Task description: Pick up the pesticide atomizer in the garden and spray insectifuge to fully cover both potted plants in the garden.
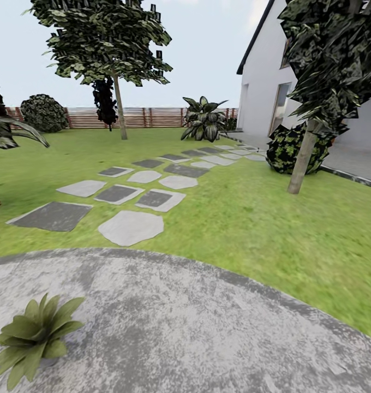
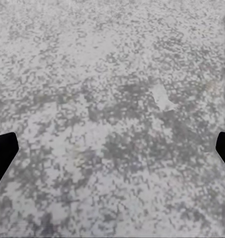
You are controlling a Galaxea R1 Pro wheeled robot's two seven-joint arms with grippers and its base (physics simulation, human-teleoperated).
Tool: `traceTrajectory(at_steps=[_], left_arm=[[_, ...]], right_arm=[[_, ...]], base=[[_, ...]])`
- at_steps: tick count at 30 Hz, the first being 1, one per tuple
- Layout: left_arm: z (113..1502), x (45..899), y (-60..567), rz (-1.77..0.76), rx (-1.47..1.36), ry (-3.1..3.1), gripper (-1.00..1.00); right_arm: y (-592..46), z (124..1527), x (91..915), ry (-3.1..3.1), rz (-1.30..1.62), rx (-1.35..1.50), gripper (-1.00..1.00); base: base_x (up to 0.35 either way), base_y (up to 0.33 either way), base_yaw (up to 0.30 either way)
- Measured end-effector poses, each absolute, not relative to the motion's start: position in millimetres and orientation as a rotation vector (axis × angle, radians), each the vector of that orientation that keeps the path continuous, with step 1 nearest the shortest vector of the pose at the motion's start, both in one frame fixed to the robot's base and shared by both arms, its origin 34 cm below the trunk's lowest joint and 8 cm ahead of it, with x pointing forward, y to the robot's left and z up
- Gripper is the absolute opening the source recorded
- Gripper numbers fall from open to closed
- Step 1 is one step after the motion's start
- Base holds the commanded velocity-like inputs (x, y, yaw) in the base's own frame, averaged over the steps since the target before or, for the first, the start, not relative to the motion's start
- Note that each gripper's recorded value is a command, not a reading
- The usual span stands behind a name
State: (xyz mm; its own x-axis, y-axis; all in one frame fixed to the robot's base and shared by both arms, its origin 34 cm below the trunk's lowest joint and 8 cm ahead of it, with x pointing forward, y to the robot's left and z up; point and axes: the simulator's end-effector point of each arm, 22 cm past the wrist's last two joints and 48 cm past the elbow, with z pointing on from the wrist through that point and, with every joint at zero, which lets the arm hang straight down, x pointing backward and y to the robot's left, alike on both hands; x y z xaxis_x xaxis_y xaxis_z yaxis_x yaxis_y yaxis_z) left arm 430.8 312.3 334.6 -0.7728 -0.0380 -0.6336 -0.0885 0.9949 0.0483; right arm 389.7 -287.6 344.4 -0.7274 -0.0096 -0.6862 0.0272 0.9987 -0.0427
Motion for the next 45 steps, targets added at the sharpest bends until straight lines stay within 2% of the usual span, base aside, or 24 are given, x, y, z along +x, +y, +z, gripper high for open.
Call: traceTrajectory(at_steps=[33,45], left_arm=[[334.3,430.1,312.4,0.098,-0.089,2.455,1.0],[334.5,430.4,312.9,0.099,-0.092,2.454,1.0]], right_arm=[[-287.5,344.1,389.1,2.386,-0.064,0.012,1.0],[-287.7,344.4,389.7,2.385,-0.064,0.013,1.0]], base=[[0.301,-0.186,0.0],[0.31,0.002,0.0]])
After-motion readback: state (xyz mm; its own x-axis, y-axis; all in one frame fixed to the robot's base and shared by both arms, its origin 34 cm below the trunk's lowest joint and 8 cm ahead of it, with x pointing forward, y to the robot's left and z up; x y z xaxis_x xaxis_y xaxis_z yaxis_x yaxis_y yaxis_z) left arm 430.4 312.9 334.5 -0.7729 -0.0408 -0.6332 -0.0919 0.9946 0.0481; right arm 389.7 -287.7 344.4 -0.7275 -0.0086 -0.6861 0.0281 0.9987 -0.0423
